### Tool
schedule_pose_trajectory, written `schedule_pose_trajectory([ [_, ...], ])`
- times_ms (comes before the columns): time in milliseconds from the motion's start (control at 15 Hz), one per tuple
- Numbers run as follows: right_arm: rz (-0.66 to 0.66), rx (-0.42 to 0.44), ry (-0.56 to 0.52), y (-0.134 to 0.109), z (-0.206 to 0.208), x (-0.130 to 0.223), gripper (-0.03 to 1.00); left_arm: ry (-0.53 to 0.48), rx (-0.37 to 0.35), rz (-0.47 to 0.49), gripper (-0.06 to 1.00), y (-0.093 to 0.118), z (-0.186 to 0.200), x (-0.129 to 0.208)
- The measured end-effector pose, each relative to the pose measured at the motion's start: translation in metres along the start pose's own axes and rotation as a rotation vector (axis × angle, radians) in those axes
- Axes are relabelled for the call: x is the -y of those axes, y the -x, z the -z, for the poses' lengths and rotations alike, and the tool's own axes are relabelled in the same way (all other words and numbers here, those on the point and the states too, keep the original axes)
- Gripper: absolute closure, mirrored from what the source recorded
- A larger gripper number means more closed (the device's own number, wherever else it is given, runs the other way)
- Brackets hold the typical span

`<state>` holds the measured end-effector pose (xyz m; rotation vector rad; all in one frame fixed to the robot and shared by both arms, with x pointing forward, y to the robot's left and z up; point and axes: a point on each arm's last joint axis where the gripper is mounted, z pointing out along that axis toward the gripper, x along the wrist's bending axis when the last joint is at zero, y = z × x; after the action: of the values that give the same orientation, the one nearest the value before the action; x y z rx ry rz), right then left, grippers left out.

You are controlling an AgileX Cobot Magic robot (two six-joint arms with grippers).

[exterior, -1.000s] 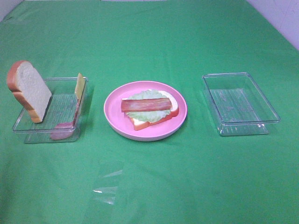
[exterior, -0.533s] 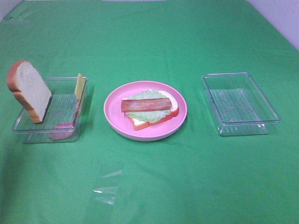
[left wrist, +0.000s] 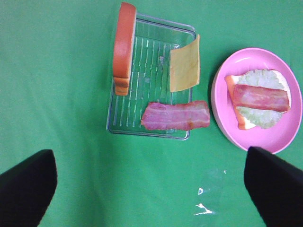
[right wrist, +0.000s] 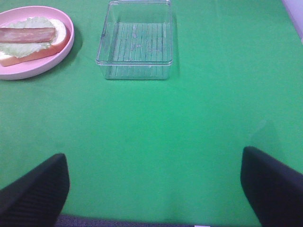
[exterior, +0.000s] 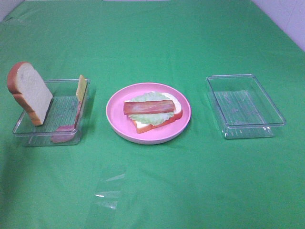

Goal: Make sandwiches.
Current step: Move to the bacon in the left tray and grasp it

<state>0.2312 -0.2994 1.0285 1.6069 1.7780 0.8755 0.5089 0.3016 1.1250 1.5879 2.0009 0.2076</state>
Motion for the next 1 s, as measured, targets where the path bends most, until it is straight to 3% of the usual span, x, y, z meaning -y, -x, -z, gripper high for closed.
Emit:
schedule_pose_trajectory([
  [133,0.0,0.0,0.0,0.0,0.0,0.0,0.01,-0.043,0.026,-0.05,-0.05,0.017,-0.016,-0.007],
  [200,0.0,0.0,0.0,0.0,0.0,0.0,0.01,-0.095,0.035,-0.116,-0.05,0.045,-0.035,-0.01],
  [533,0.0,0.0,0.0,0.0,0.0,0.0,0.01,-0.273,-0.1,-0.224,-0.05,0.1,-0.09,-0.006],
  [733,0.0,0.0,0.0,0.0,0.0,0.0,0.01,-0.329,-0.113,-0.266,-0.05,0.136,-0.126,-0.002],
  [1000,0.0,0.0,0.0,0.0,0.0,0.0,0.01,-0.355,-0.151,-0.258,-0.05,0.159,-0.168,0.001],
])
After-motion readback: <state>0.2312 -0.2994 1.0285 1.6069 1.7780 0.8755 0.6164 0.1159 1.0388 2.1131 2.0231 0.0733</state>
